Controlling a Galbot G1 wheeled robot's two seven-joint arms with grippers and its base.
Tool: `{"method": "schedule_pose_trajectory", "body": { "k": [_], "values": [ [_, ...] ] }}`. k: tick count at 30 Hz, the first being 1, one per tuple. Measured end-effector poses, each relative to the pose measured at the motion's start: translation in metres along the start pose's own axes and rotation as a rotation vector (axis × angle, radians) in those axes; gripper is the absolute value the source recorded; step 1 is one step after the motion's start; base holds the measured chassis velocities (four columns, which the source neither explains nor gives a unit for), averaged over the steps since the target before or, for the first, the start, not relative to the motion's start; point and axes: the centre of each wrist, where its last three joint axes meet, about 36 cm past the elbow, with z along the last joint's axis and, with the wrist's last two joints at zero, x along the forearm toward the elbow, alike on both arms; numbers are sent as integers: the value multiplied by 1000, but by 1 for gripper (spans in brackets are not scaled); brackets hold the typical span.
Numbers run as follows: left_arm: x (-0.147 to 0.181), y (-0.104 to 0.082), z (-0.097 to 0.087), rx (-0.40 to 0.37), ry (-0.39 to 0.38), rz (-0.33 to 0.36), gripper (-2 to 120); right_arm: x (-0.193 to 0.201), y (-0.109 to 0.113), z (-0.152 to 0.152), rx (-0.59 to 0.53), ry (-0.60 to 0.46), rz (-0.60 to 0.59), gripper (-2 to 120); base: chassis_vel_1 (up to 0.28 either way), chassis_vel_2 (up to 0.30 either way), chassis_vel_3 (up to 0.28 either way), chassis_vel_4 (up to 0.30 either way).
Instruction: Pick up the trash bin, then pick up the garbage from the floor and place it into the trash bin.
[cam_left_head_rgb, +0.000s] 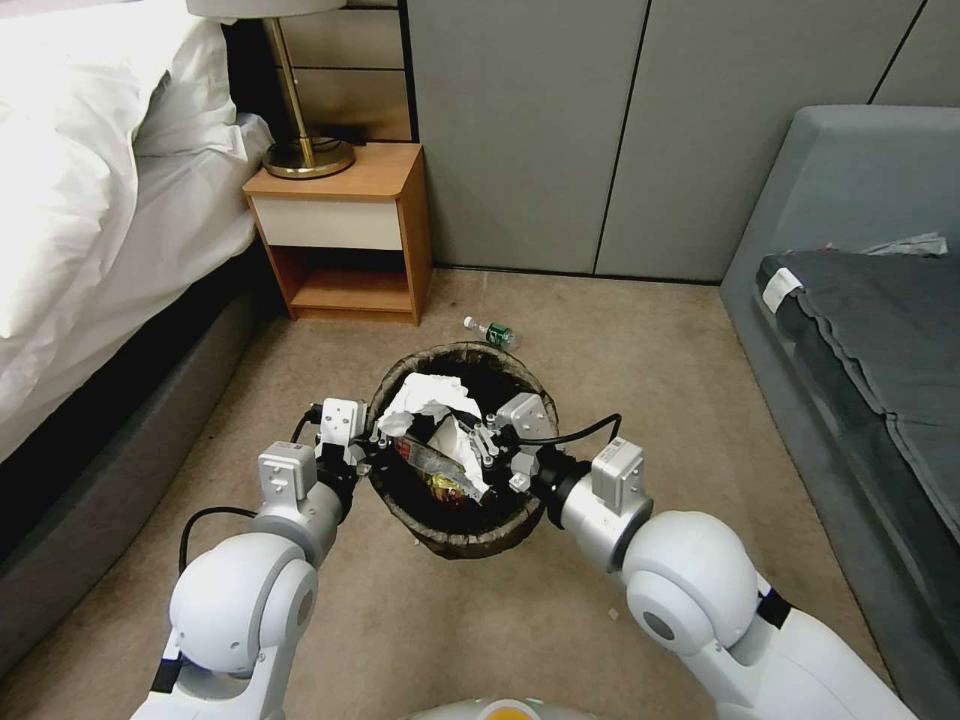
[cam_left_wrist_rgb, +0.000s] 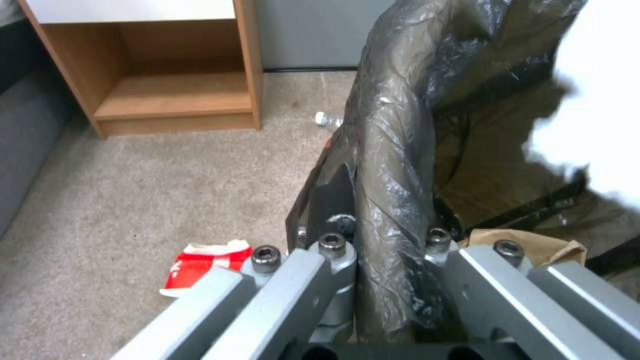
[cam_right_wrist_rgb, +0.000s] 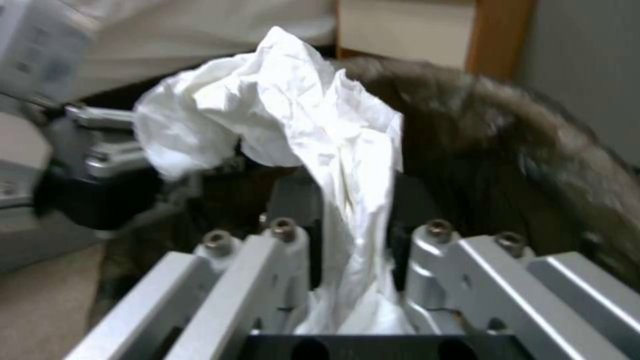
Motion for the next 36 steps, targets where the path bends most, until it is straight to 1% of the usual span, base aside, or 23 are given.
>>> {"method": "schedule_pose_trajectory", "body": {
  "k": [1, 2, 4, 6, 8, 9, 10, 14, 15, 16, 17, 18, 19, 22, 26, 34, 35, 36],
  "values": [
    [0, 0, 0, 0, 0, 0, 2, -1, 2, 0, -7, 11, 11, 22, 0, 0, 0, 0],
    [0, 0, 0, 0, 0, 0, 2, -1, 2, 0, -7, 11, 11, 22, 0, 0, 0, 0],
    [0, 0, 0, -1, 0, -1, 2, -2, 8, 0, -32, 42, 32, 36, 0, 0, 0, 0],
    [0, 0, 0, -1, 0, -1, 2, -2, 9, 0, -36, 45, 34, 37, 0, 0, 0, 0],
    [0, 0, 0, -1, 0, -1, 2, -3, 11, -2, -59, 59, 49, 49, 0, 0, 0, 0],
    [0, 0, 0, 0, 0, -1, 2, -3, 11, -3, -69, 66, 52, 52, 0, 0, 0, 0],
    [0, 0, 0, 0, 0, -1, 2, -3, 11, -3, -69, 66, 52, 52, 0, 0, 0, 0],
    [0, 0, 0, -2, 1, -2, 2, -5, 12, -7, -130, 87, 68, 70, 0, 0, 0, 0],
    [0, 0, 0, -2, 1, -2, 2, -5, 12, -7, -130, 87, 68, 70, 0, 0, 0, 0],
    [0, 0, 0, -2, 1, -2, 2, -6, 12, -8, -149, 92, 70, 74, 0, 0, 0, 0],
    [0, 0, 0, -2, 2, -1, 2, -6, 12, -10, -184, 104, 73, 81, 0, 0, 0, 0],
    [0, 0, 1, -2, 2, -1, 2, -7, 13, -11, -205, 113, 75, 84, 0, 0, 0, 0],
    [0, 0, 1, -2, 2, -1, 2, -7, 13, -11, -205, 113, 75, 84, 0, 0, 0, 0],
    [1, -1, 0, -4, 2, -1, 2, -7, 11, -14, -236, 114, 79, 98, 0, 0, 0, 0],
    [1, -1, 0, -4, 0, 0, 2, -4, 8, -18, -249, 105, 81, 100, 0, 0, 0, 0],
    [1, -2, 0, -6, 0, 0, 2, 7, 1, -24, -242, 85, 95, 100, 0, 0, 0, 0],
    [1, -2, 0, -5, 0, 1, 2, 9, -1, -25, -242, 76, 94, 100, 0, 0, 0, 0],
    [1, -3, 0, -6, 1, 2, 2, 14, -5, -29, -243, 42, 89, 100, 0, 0, 0, 0]
  ]
}}
